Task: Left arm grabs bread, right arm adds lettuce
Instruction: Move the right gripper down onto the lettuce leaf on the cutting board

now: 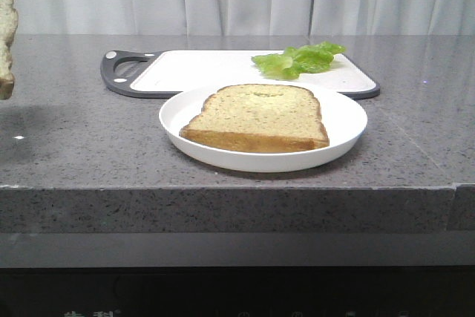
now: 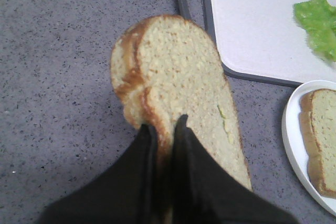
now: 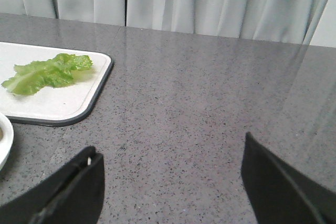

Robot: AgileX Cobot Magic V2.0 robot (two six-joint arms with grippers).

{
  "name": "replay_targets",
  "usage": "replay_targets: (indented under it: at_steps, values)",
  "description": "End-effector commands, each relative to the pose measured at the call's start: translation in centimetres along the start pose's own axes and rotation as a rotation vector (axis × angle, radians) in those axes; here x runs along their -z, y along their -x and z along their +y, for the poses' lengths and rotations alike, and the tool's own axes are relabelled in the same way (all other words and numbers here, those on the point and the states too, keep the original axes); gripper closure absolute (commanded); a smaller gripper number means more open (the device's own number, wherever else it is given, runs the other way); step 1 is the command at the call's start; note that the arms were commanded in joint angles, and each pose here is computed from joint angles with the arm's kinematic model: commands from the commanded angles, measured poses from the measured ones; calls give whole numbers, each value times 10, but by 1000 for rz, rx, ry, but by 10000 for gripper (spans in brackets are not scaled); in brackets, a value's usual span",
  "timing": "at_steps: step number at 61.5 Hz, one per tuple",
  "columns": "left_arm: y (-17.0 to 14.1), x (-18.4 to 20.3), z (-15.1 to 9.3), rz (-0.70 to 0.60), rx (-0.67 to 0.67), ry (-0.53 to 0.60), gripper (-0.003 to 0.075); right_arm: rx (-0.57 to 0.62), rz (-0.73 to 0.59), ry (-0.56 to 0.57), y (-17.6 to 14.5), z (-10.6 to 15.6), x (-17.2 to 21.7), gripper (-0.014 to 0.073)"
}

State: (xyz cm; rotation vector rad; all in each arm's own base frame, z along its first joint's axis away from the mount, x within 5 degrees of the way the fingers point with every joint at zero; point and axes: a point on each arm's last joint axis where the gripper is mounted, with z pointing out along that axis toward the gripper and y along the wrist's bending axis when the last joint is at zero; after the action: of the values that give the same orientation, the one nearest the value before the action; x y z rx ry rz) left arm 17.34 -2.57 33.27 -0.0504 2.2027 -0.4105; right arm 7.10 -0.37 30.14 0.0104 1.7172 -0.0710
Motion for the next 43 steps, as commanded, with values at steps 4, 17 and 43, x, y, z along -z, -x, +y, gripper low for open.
replay_targets:
  at_steps: [4, 17, 43]
  values:
    - [13, 8, -4, -100, 11, -11, 739, -21, -37, 4, 21, -1, -12, 34]
    - [13, 8, -4, -102, 11, -10, 739, -26, 80, 65, 35, 6, -49, 34]
    - [13, 8, -4, -102, 11, -10, 739, 112, 275, 241, 71, 47, -145, 36]
